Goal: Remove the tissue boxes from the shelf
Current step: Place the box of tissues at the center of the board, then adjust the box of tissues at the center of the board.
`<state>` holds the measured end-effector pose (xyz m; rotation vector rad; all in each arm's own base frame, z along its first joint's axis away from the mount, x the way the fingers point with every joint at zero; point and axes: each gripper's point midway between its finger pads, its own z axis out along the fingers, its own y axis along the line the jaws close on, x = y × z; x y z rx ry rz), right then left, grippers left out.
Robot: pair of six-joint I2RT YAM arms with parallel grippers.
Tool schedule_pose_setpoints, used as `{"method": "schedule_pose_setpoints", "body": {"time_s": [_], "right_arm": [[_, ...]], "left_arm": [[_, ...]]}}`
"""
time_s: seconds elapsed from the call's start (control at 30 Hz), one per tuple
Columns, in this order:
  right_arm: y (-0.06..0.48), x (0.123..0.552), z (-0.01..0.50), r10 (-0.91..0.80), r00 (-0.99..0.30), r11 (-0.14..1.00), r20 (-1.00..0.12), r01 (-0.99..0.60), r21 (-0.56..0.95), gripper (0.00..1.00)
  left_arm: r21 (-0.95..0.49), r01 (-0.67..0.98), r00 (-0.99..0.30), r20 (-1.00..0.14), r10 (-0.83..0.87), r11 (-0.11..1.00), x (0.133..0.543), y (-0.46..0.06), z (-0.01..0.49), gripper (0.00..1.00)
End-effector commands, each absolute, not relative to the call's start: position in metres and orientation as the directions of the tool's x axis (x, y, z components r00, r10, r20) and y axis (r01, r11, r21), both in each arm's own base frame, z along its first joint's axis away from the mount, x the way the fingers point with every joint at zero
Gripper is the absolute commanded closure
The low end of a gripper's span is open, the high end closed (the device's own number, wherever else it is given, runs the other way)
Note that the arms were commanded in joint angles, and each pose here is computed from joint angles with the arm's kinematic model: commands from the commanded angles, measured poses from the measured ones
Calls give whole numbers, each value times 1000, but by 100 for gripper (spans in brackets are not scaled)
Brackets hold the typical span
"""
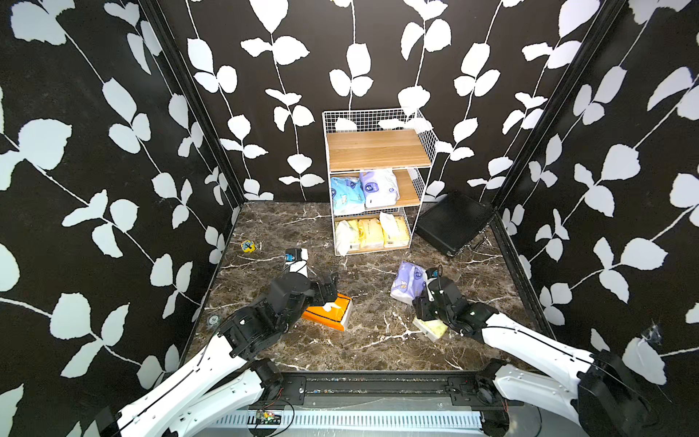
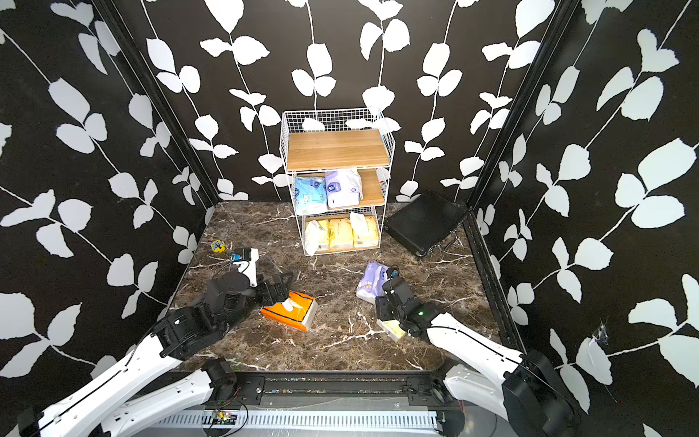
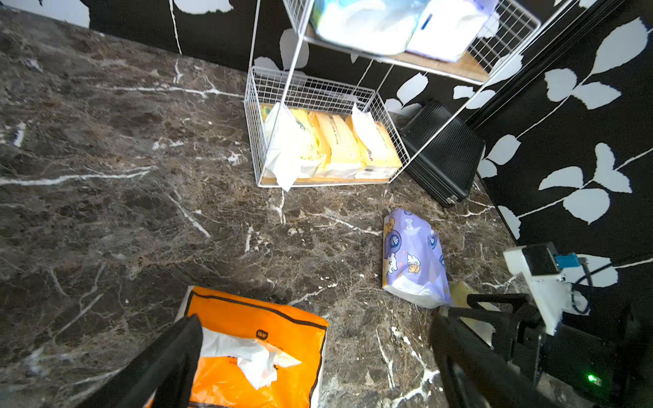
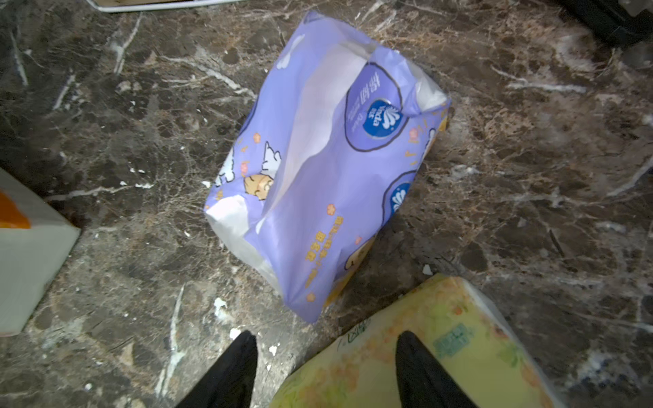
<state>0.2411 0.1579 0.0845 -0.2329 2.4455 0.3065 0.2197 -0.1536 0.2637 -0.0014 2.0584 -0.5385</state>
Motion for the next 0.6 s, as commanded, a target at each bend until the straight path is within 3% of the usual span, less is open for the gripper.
{"method": "schedule_pose_setpoints", "body": {"time_s": [0.0,0.27,0.57], "right_arm": [[172,254,135,-49,-705,936,-708,-279,213,34],[232,275,206,23,-615,803,-788,-459,381,33],[277,307,141,-18,-710,810,-704,-423,406,35]], "left_arm": [[-313,244,-428,-884,-187,918,220,-140,299,1],[-214,286,-369,-924,-98,934,217,-134,318,1],[38,302,-178,-979,96,952,217,-113,373,1]]}}
